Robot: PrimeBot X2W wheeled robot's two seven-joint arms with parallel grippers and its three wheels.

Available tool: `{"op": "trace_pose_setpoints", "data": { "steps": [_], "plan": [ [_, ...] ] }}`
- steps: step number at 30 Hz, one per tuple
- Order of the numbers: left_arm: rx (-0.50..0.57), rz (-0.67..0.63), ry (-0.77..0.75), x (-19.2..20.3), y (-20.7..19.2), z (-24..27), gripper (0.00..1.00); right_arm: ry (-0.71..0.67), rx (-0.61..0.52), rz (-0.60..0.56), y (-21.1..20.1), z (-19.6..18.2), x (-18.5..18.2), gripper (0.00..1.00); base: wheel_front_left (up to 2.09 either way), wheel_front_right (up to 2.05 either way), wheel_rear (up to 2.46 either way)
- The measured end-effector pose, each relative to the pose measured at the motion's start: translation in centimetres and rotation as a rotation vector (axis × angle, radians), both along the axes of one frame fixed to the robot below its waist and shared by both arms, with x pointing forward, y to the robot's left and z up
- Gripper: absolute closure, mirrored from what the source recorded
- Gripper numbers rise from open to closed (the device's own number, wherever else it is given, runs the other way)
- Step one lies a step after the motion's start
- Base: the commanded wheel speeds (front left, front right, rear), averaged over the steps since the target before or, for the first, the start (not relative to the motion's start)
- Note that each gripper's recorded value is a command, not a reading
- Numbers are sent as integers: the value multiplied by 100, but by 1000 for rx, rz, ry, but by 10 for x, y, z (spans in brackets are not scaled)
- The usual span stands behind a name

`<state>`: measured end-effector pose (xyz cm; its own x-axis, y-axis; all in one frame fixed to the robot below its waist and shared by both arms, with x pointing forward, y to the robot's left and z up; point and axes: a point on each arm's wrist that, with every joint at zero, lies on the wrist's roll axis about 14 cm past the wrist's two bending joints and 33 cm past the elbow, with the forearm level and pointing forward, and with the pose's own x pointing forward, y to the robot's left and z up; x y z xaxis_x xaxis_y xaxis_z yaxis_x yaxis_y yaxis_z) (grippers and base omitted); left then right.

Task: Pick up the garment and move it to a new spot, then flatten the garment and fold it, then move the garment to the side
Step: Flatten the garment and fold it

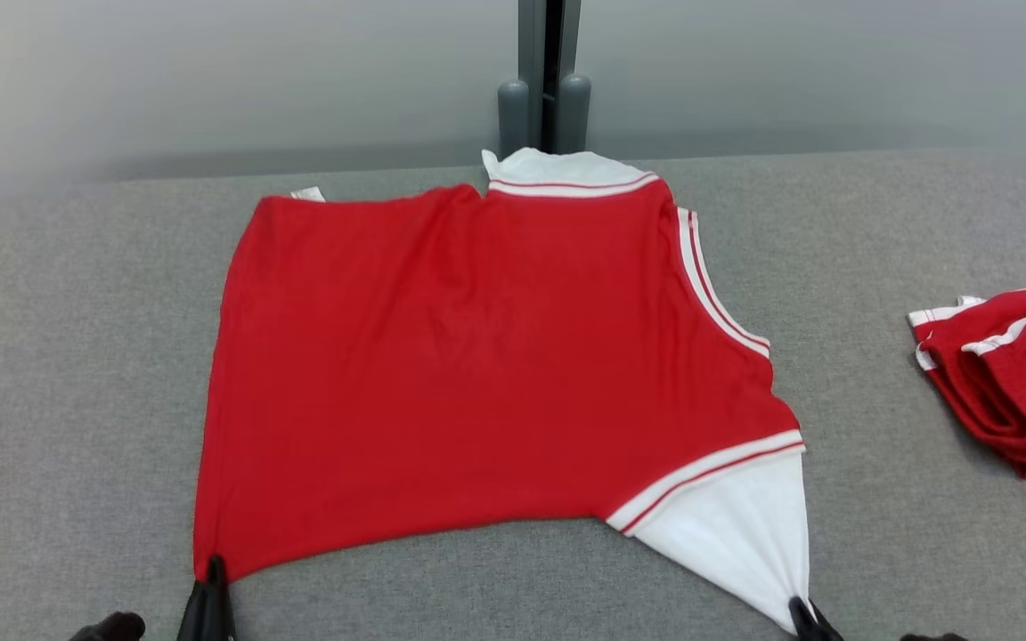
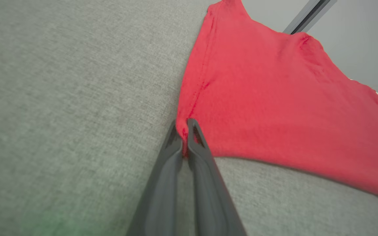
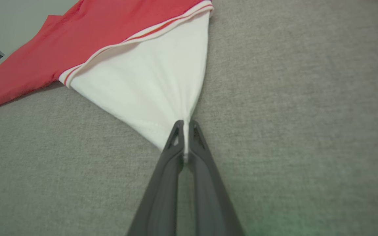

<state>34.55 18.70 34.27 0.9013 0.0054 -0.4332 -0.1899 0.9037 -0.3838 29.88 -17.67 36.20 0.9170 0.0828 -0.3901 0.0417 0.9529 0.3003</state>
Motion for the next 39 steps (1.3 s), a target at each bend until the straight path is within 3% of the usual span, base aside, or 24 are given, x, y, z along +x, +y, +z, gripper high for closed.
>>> {"op": "trace_pose_setpoints", "data": {
  "steps": [7,11,15,24,32,39],
  "plan": [
    [13,9,22,-35,1,-3,100,43,-22,-25,-14,-9,-36,100,0,0,0],
    [26,-2,-8,-35,0,5,100,10,-28,-33,-19,0,-31,100,0,0,0],
    [29,-26,-113,-14,-7,32,100,-124,4,-90,-27,35,3,100,0,0,0],
    [17,-74,-264,42,-26,74,100,-343,1,-38,-17,96,86,100,0,0,0],
    [36,-85,-240,82,-25,62,100,-375,-65,21,-9,103,151,100,0,0,0],
    [62,-75,-225,105,-17,56,100,-360,-129,45,-8,97,187,100,0,0,0]
  ]
}}
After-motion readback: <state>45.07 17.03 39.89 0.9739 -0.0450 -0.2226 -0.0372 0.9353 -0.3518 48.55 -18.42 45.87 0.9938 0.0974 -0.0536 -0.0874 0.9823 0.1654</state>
